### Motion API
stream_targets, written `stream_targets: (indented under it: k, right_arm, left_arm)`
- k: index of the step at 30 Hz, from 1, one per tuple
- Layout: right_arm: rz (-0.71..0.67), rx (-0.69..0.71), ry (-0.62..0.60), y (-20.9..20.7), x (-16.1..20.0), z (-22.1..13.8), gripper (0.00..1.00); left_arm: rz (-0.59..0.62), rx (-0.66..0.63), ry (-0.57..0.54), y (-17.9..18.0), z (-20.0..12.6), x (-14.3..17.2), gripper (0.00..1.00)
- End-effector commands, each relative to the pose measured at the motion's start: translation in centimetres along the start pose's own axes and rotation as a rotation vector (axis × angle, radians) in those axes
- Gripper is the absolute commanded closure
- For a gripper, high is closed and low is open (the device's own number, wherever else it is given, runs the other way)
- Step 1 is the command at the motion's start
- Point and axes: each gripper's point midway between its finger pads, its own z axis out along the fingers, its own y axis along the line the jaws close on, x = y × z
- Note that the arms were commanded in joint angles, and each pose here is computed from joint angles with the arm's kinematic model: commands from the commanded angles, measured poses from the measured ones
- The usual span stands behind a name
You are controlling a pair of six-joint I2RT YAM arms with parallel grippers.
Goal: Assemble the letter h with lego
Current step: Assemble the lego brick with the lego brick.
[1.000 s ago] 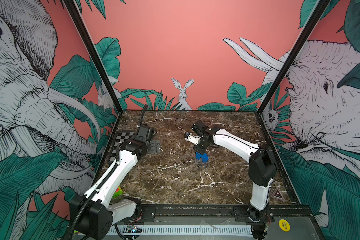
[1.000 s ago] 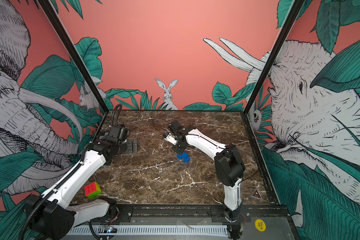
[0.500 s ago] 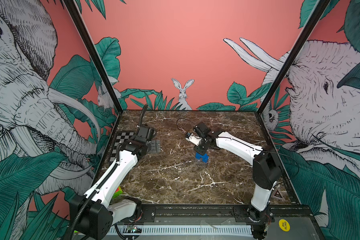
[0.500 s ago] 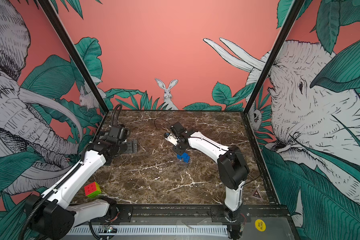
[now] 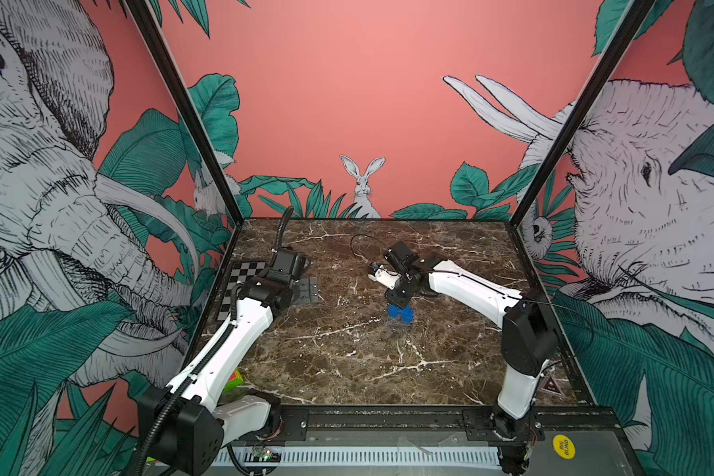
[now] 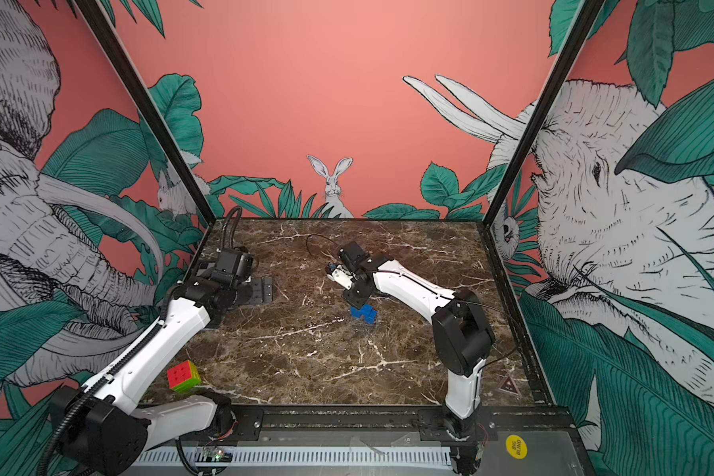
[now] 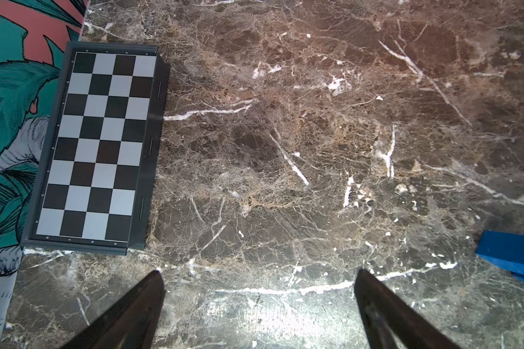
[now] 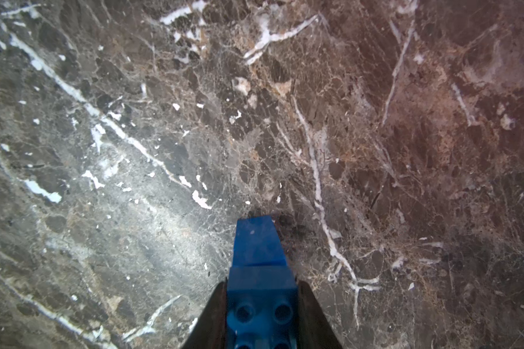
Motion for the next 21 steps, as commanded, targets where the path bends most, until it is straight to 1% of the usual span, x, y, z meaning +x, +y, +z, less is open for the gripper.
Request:
stream_targets:
  k: [1,6,11,15,21]
  right_arm:
    - [-0.015,-0.014,-0.014,0.26,-0.20,-1.63,1.00]
    - [-0.032,-0.012,-0.041,0.30,-0.42,-2.02,1.00]
    - [-0.071,0.022,-0.019,-0.29,-0.06,-1.56,1.00]
    - [-0.127,-0.006,-0.010,0.16,0.21,-1.39,1.00]
    - [-0.216,0.017,-0.031,0.16,0.32,-2.21,1.00]
  left_arm:
    - [-0.004,-0.016,0.004,0.42,-0.10,0.42,0.01]
    - [-0.003,-0.017,0.004,0.40,-0.08,0.34,0.01]
    - [-0.007,-0.017,0.007,0.44,-0.01,0.46,0.01]
    - [-0.005,-0.020,0.004,0.49,-0.06,0.42,0.01]
    - [-0.004,-0.022,0.003,0.53,-0.08,0.42,0.01]
